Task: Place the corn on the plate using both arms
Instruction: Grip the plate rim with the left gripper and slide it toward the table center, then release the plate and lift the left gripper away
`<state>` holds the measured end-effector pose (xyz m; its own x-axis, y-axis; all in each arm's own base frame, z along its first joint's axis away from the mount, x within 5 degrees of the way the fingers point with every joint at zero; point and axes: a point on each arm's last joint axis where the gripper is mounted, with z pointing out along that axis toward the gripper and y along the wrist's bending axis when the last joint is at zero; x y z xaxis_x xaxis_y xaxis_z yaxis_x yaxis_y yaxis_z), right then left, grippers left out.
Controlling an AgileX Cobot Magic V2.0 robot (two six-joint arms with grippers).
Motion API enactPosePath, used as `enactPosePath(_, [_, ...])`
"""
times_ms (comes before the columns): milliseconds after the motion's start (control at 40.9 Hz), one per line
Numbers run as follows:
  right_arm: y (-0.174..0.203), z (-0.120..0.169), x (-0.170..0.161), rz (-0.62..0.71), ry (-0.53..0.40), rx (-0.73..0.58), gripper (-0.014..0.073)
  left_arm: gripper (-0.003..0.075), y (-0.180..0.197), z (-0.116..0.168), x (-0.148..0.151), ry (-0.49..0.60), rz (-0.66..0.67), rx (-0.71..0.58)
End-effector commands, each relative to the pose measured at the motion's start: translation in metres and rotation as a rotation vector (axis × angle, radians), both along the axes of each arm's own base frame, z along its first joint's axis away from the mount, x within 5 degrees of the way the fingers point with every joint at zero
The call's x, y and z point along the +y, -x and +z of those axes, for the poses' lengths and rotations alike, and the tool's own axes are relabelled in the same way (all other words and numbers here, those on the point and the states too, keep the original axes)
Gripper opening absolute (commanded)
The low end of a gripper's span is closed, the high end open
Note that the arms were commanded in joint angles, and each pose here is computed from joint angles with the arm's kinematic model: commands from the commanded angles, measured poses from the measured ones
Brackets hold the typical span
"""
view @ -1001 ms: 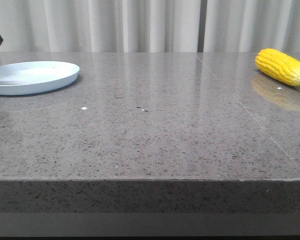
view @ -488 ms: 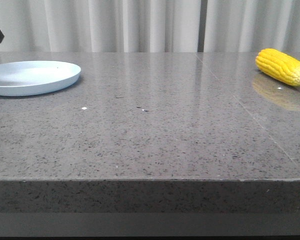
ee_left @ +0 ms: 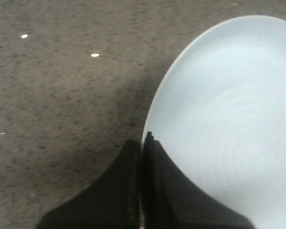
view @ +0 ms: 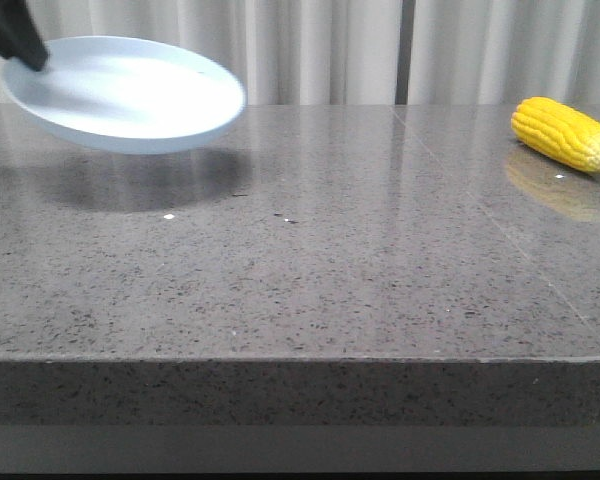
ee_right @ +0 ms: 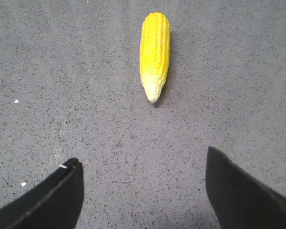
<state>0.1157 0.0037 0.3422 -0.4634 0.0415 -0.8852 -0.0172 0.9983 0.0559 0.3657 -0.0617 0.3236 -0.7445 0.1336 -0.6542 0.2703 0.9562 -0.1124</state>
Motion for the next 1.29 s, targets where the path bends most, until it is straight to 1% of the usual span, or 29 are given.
enactPosePath(0, [-0.004,0.016,-0.002,-0.011,0.014,-0.099,0.0559,-0.002,0.011,0.03,-0.026,0.048,-0.058,-0.112])
enactPosePath(171, [-0.004,0.016,-0.002,-0.011,0.014,-0.099,0.0559,-0.002,0.014,0.018,-0.065,0.059,-0.154,-0.091])
enactPosePath(317, [-0.004,0.016,-0.002,-0.011,0.014,-0.099,0.0559,-0.002,0.009,0.002,-0.089,0.072,-0.195,-0.074])
enactPosePath(464, [-0.004,0.016,-0.002,-0.011,0.014,-0.099,0.0559,-0.002,0.001,-0.015,-0.1,0.078,-0.201,-0.06])
enactPosePath(635, [-0.004,0.016,-0.002,-0.011,0.014,-0.099,0.0559,-0.0013,-0.006,-0.026,-0.104,0.097,-0.186,-0.046])
enactPosePath(684, [-0.004,0.016,-0.002,-0.011,0.014,-0.099,0.0559,0.0016,-0.006,-0.027,-0.104,0.096,-0.186,-0.042])
enactPosePath(757, [-0.004,0.016,-0.002,-0.011,0.014,-0.099,0.0559,0.0113,-0.007,-0.029,-0.104,0.094,-0.187,-0.035])
enactPosePath(855, [-0.004,0.016,-0.002,-0.011,0.014,-0.099,0.0559,0.0262,-0.007,-0.029,-0.104,0.092,-0.188,-0.035])
enactPosePath(952, [-0.004,0.016,-0.002,-0.011,0.014,-0.099,0.0559,0.036,-0.007,-0.029,-0.104,0.092,-0.188,-0.035])
enactPosePath(1001, [-0.004,0.016,-0.002,-0.011,0.014,-0.099,0.0559,0.0379,-0.007,-0.029,-0.104,0.092,-0.188,-0.035])
enactPosePath(1075, [-0.004,0.016,-0.002,-0.011,0.014,-0.099,0.0559,0.0379,-0.005,-0.027,-0.104,0.09,-0.192,-0.033])
enactPosePath(1148, [-0.004,0.016,-0.002,-0.011,0.014,-0.099,0.0559,0.0378,-0.001,-0.019,-0.101,0.079,-0.199,-0.052])
enactPosePath(1270, [-0.004,0.016,-0.002,-0.011,0.014,-0.099,0.0559,0.0378,0.018,0.009,-0.104,0.061,-0.242,-0.114])
